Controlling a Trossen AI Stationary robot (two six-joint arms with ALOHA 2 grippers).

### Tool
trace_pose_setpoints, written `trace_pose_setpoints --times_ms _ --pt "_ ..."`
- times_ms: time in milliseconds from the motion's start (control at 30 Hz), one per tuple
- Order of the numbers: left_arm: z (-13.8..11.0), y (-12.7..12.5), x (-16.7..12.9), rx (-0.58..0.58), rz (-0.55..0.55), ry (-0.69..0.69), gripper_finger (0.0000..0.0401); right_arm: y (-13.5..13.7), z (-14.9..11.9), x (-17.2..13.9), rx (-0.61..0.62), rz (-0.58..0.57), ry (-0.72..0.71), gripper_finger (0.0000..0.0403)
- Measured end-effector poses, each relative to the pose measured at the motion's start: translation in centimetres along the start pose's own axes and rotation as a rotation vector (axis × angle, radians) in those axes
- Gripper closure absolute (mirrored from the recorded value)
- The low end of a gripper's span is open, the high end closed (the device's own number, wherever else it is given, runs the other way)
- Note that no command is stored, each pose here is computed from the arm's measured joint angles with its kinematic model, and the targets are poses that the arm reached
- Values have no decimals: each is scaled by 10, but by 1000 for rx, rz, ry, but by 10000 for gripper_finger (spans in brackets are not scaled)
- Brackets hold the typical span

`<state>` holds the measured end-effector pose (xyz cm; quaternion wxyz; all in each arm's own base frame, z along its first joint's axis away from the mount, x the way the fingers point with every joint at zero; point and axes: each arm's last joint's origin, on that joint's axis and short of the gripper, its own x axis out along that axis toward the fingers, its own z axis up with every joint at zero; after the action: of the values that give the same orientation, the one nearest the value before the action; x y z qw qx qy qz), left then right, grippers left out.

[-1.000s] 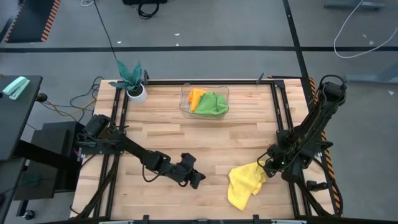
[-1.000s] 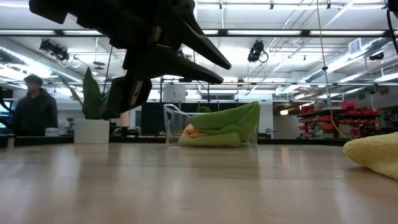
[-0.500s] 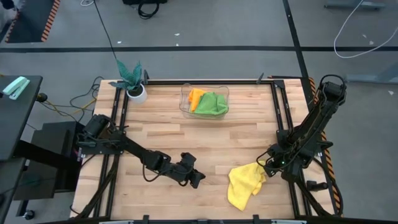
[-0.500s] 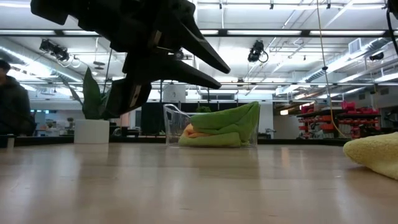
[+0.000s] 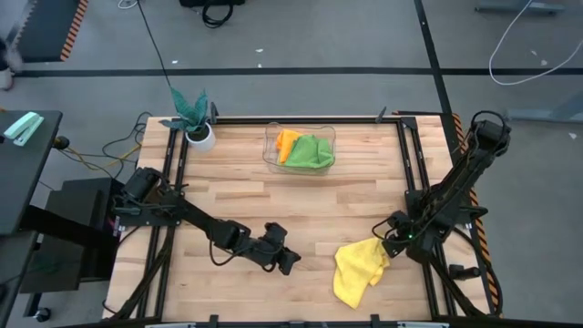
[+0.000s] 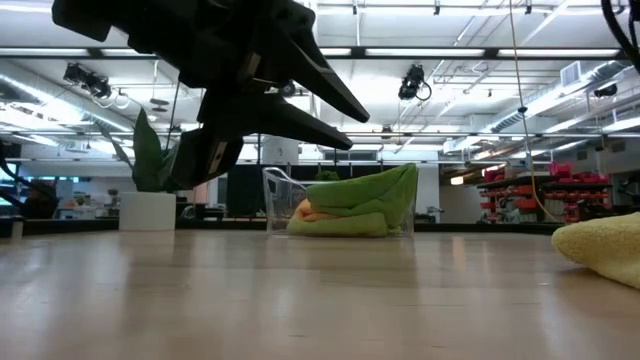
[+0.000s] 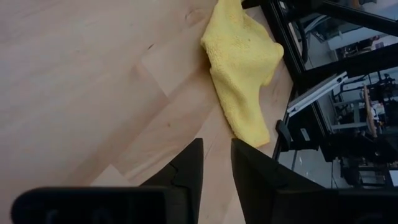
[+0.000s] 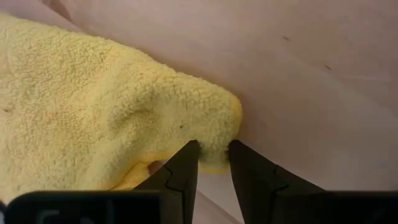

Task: Fold microfiber towels
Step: Fold the yellow microfiber cloth

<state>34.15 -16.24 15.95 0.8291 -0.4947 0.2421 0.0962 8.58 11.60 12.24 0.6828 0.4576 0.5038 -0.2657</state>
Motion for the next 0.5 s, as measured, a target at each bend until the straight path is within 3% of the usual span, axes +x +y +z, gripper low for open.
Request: trace_pose_setpoints --times_ms 333,500 --pt "0 0 0 0 0 -1 308 6 8 1 -33 -9 14 303" --pt "2 1 1 -2 9 -4 314 10 10 2 -25 33 -28 333"
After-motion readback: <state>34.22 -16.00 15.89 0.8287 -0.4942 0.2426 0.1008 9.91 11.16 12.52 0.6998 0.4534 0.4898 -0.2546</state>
